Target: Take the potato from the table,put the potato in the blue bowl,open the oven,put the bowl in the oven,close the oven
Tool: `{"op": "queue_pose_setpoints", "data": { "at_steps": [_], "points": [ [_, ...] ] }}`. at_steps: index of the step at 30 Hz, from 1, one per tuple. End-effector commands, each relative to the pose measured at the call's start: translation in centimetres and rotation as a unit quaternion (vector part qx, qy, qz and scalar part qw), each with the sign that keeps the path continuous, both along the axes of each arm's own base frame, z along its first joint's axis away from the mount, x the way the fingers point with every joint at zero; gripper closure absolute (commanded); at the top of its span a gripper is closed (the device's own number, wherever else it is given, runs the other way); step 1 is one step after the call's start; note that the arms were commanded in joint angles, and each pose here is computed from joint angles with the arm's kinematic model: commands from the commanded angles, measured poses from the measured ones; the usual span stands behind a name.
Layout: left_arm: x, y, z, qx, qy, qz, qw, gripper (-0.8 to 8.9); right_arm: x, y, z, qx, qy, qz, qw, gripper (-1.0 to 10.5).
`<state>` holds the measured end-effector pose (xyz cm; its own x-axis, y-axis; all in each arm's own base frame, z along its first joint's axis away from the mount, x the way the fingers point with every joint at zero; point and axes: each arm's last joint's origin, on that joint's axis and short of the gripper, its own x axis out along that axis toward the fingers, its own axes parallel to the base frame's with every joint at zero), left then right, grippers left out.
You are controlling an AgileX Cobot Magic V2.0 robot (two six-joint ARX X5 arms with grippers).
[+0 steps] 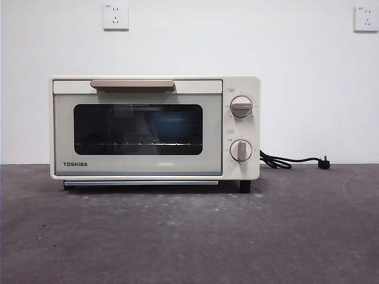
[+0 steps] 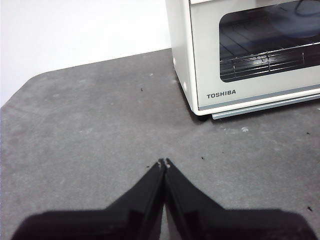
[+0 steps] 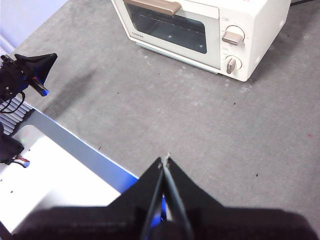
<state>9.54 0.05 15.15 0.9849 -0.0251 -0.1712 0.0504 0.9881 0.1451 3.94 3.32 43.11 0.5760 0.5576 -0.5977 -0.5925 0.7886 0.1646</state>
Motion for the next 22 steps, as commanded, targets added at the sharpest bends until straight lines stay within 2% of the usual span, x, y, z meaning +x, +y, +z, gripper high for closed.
{"op": "queue_pose_setpoints", "data": {
  "at_steps": [1,18,19,22],
  "points": [
    [0.04,0.01,-0.38,-0.005,0.006,-0.001,1.000,8.18,-0.12,-0.08,-0.09,-0.005,0.004,0.001,1.000,9.5],
    [0.04,0.00,-0.38,-0.005,0.006,-0.002,1.000,8.17,-0.12,-0.08,-0.09,-0.005,0.004,0.001,1.000,9.5],
    [0.04,0.00,-0.38,-0.005,0.006,-0.002,1.000,8.17,-0.10,-0.10,-0.09,-0.014,-0.005,0.007,1.000,9.5],
    [0.04,0.00,-0.38,-0.006,0.006,-0.002,1.000,8.17,-0.24,-0.59,0.00,-0.018,-0.024,-0.023,0.999,9.5]
  ]
}}
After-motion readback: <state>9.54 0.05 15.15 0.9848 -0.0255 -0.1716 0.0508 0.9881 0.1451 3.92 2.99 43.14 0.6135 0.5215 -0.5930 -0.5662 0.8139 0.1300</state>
